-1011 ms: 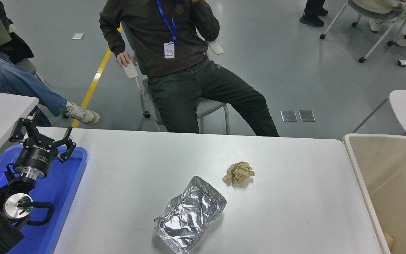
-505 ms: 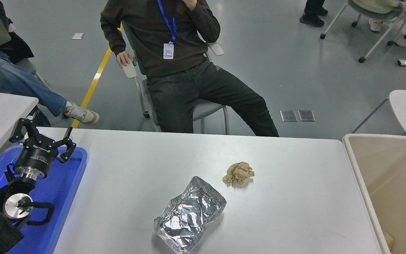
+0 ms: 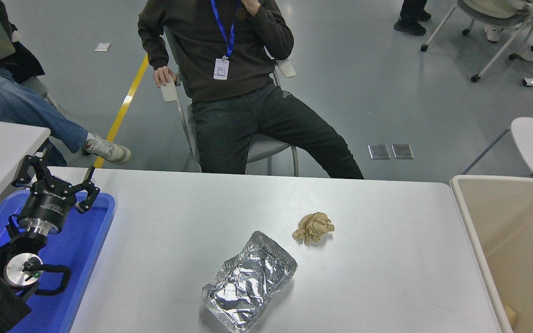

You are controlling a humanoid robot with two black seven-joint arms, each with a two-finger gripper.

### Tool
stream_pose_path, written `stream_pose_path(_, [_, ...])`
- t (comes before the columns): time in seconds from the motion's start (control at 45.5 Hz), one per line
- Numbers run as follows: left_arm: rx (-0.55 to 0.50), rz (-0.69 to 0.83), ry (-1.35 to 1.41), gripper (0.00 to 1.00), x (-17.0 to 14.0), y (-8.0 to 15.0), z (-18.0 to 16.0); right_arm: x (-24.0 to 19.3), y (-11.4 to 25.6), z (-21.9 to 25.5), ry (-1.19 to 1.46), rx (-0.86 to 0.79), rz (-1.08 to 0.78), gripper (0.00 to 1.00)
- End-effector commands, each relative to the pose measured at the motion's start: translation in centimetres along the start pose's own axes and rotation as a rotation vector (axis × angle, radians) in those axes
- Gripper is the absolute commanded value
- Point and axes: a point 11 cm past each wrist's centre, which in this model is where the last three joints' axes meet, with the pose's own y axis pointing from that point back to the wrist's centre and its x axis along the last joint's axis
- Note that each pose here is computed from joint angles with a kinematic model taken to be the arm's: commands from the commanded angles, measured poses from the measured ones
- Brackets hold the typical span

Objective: Clean the table surface

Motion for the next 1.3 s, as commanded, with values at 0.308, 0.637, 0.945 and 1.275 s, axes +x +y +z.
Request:
stream_pose_path(0.308, [0.000,0.000,0.000,1.00,0.0,0.0,0.0,-1.2,4.7,13.4,-0.123,-0.020,0.000,0.98])
stream_pose_path(0.637, [0.000,0.000,0.000,1.00,0.0,0.0,0.0,-1.5,8.6,20.4,-0.119,-0.132,-0.010,0.98])
stream_pose_path(0.945, [0.000,0.000,0.000,1.00,0.0,0.0,0.0,-5.3,11.6,23.5,-0.191,-0.184,-0.092,0.98])
stream_pose_path(1.275, [0.000,0.001,-0.001,1.00,0.0,0.0,0.0,-6.2,13.5,26.1,-0.209,-0.214,-0.090,0.98])
